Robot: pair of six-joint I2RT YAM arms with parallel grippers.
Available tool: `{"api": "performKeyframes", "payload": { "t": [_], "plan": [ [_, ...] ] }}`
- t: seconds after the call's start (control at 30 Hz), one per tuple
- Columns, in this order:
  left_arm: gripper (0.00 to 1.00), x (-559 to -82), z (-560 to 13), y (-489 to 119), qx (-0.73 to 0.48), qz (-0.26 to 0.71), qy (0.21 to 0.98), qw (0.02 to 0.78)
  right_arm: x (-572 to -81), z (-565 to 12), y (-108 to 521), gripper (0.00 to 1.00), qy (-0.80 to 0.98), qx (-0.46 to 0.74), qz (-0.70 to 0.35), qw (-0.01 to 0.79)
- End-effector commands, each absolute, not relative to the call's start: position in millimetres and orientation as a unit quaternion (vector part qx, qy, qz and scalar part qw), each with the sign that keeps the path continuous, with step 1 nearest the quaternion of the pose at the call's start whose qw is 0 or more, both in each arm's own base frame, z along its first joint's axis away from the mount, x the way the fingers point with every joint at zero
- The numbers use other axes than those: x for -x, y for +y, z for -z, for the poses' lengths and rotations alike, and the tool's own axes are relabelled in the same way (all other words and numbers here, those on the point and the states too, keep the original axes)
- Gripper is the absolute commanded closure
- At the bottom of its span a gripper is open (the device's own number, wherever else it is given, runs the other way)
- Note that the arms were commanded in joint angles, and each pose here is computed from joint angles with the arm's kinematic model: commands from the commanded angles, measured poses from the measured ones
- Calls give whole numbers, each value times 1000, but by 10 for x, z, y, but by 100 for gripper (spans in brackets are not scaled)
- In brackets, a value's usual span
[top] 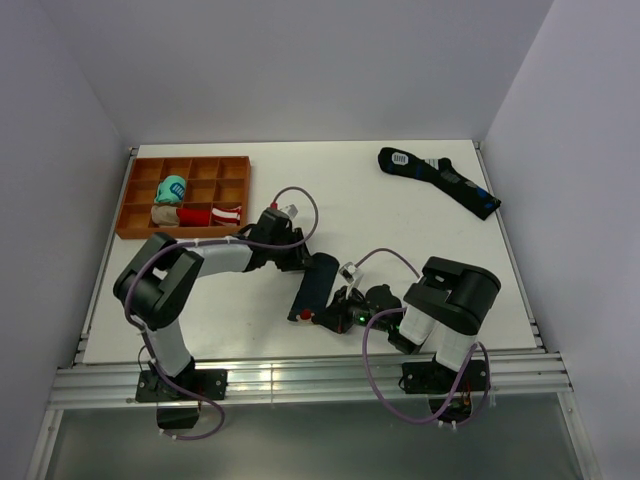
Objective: Roll the socks
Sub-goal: Roll the sock at the center of the board.
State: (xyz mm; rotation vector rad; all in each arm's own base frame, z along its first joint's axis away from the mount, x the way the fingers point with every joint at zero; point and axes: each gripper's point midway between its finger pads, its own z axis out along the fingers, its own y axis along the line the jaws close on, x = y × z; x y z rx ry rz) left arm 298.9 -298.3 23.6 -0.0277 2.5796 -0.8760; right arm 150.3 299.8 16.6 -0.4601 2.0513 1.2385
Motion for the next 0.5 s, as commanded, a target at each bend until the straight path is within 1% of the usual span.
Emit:
{"api": "performKeyframes", "payload": {
  "t": [0.0, 0.03, 0.07, 0.13, 0.17, 0.2, 0.27, 0.47],
  "plan": [
    [64, -2724, 349, -2583, 8, 195, 968, 155, -1402, 134, 2849, 91, 826, 184, -437, 306],
    [67, -2723, 357, -2583, 9, 193, 969, 155, -1400, 135, 2849, 91, 825, 184, -438, 305],
    [74, -2720, 381, -2568, 10, 189, 970, 153, -1396, 133, 2854, 91, 825, 184, -439, 305],
    [81, -2718, 389, -2570, 11, 190, 970, 153, -1397, 137, 2855, 91, 825, 184, -438, 304],
    [89, -2711, 402, -2563, 13, 189, 970, 152, -1395, 142, 2848, 91, 826, 183, -437, 304],
    [94, -2697, 412, -2556, 13, 189, 970, 150, -1391, 136, 2848, 91, 826, 183, -438, 304],
    [100, -2706, 397, -2533, 19, 187, 970, 156, -1406, 124, 2836, 91, 827, 181, -437, 304],
    [100, -2681, 348, -2320, 59, 183, 966, 175, -1473, 117, 2838, 91, 837, 178, -419, 304]
  ]
}}
